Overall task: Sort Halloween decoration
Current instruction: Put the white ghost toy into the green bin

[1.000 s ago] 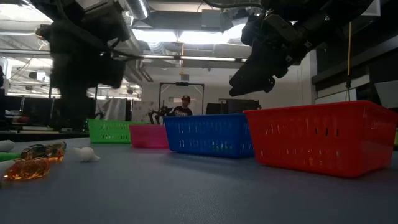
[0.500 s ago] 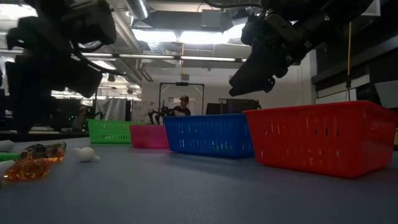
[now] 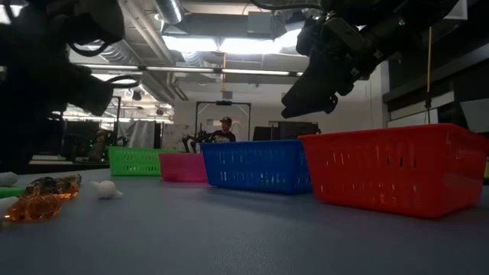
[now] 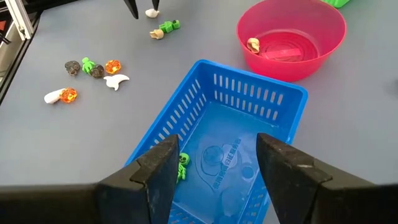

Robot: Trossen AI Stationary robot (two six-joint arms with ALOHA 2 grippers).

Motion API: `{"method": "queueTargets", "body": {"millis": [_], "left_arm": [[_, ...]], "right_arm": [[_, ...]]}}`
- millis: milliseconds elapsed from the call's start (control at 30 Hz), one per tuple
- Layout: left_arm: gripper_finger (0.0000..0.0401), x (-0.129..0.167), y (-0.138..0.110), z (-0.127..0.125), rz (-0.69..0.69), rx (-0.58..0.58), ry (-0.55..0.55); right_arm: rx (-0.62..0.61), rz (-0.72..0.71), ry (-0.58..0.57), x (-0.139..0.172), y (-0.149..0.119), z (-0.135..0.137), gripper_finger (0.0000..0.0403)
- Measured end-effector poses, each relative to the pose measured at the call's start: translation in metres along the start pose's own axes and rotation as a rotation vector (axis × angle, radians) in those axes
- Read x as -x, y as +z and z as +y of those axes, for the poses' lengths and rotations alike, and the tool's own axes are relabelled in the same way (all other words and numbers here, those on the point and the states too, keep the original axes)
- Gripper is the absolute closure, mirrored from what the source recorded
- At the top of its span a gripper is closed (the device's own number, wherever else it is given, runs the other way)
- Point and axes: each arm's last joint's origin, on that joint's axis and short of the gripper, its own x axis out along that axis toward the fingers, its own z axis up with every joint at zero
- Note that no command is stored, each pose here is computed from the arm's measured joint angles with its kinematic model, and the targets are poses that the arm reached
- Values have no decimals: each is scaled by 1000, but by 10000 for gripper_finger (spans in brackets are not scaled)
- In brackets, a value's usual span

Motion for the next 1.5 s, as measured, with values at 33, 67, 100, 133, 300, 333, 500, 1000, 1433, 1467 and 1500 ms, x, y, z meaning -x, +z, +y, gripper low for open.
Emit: {"method": "queueTargets", "body": {"millis": [33,67,100,133,300,333,500,1000,1433,1467,1500], "left_arm": [[225,0,-2,0,2,1,19],[225,-1,-3,1,1,7,37],[225,-1,-5,1,-1,8,54],[225,-1,-6,1,-2,5,66],[225,-2,-9,-1,-7,-17,75],[225,-2,-10,-2,-8,-22,77],[225,-3,-13,-5,-67,-41,121],[225,-5,-24,-12,-124,-96,163],[225,-14,-27,-14,-102,-114,199],[225,-15,-27,-14,-103,-108,203],[225,-15,-27,-14,-103,-102,207]], "right_arm": [[0,0,0,0,0,0,189],[0,0,0,0,0,0,189],[0,0,0,0,0,0,189],[0,0,0,0,0,0,189],[0,0,0,0,0,0,189],[0,1,0,0,0,0,189],[0,4,-1,0,0,0,189],[0,4,-1,0,0,0,189],[0,4,-1,0,0,0,189],[0,4,-1,0,0,0,189],[0,4,-1,0,0,0,189]]}}
